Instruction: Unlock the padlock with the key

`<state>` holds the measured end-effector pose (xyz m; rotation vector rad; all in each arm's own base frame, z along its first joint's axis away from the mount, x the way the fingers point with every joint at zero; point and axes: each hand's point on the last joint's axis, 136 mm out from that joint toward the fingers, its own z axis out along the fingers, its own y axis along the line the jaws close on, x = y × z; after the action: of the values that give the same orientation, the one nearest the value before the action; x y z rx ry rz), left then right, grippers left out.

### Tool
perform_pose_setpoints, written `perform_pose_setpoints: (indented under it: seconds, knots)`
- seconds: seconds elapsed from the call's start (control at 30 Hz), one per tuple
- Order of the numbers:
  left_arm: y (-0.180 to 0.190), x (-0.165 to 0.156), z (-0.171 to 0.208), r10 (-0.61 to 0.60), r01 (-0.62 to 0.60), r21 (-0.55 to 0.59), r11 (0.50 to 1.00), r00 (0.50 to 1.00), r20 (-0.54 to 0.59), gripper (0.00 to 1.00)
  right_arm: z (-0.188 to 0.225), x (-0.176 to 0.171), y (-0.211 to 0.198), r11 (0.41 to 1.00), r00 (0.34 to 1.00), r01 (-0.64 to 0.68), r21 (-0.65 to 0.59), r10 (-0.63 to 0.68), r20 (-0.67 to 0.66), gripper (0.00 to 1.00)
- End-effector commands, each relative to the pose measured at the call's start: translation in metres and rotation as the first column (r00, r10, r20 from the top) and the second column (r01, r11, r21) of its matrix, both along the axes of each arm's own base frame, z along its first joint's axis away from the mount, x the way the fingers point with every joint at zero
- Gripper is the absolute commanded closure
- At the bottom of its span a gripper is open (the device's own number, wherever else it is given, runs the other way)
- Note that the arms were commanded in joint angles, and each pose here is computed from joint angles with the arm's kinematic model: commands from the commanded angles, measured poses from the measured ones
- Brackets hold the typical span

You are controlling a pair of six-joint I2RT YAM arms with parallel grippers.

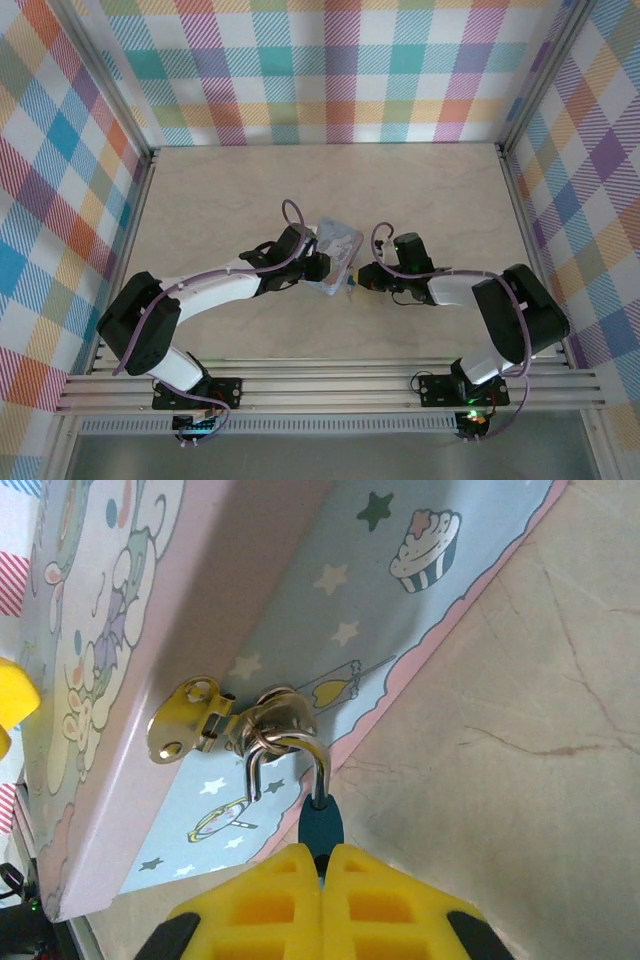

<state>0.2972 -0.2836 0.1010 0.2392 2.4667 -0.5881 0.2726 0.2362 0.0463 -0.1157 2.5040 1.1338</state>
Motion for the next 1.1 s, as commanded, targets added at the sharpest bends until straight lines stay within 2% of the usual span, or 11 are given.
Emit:
perform_pose_setpoints:
  seconds: [0.0, 0.17, 0.5, 1.07]
  knots:
    - [0.008, -0.014, -0.007, -0.007, 0.009, 0.03, 1.0, 0.999, -0.054, 0.65, 0.014, 0.001, 0.002, 0.998, 1.0, 0.01, 0.061, -0.011, 0.024, 1.0]
    - [0.009, -0.012, 0.006, -0.002, 0.002, 0.018, 1.0, 1.0, -0.029, 0.63, 0.015, 0.002, 0.0, 0.994, 0.998, 0.065, 0.083, -0.064, -0.008, 1.0]
    - [0.015, -0.013, 0.019, 0.015, -0.015, 0.007, 1.0, 1.0, 0.0, 0.6, 0.013, 0.005, -0.011, 0.983, 0.978, 0.18, 0.036, -0.174, -0.115, 1.0]
    - [0.037, -0.02, 0.037, 0.044, -0.046, 0.031, 0.998, 0.997, 0.06, 0.54, 0.027, 0.018, -0.018, 0.974, 0.97, 0.225, -0.026, -0.226, -0.092, 1.0]
